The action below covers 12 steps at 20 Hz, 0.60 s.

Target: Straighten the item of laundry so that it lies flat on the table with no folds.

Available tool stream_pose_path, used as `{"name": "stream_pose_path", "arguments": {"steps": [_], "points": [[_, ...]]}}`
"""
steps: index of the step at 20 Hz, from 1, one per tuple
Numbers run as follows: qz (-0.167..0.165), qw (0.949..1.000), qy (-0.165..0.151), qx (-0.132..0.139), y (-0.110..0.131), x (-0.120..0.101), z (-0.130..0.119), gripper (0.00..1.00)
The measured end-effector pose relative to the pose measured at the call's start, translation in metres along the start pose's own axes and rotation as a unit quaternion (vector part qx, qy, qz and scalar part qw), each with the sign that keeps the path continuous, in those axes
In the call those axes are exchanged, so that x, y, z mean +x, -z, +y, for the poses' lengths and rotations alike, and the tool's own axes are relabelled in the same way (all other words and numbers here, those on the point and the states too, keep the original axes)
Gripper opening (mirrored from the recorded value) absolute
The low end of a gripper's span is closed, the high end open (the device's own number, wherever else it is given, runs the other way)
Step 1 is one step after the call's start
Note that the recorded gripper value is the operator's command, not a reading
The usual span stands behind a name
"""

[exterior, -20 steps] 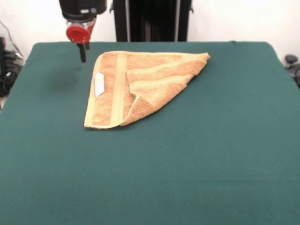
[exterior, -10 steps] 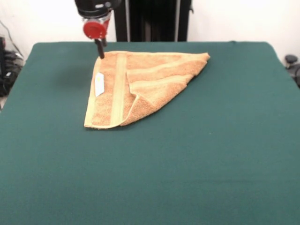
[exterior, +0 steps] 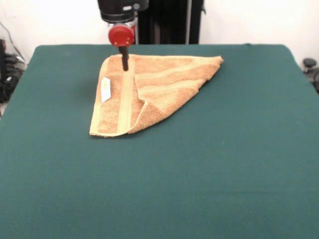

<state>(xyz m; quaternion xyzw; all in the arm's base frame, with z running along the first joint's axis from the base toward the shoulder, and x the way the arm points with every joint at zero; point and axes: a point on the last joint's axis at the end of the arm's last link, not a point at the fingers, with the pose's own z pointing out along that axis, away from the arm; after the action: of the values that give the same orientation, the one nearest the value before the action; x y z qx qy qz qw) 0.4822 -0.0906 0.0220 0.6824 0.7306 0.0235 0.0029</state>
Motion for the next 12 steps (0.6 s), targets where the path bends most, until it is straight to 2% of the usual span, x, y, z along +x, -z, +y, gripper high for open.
{"name": "stream_pose_path", "arguments": {"steps": [9, 12], "points": [[0.001, 0.9964, 0.04, -0.075, -0.009, 0.035, 0.022, 1.0], [0.008, 0.9957, 0.04, -0.084, -0.017, 0.041, 0.021, 1.0]]}}
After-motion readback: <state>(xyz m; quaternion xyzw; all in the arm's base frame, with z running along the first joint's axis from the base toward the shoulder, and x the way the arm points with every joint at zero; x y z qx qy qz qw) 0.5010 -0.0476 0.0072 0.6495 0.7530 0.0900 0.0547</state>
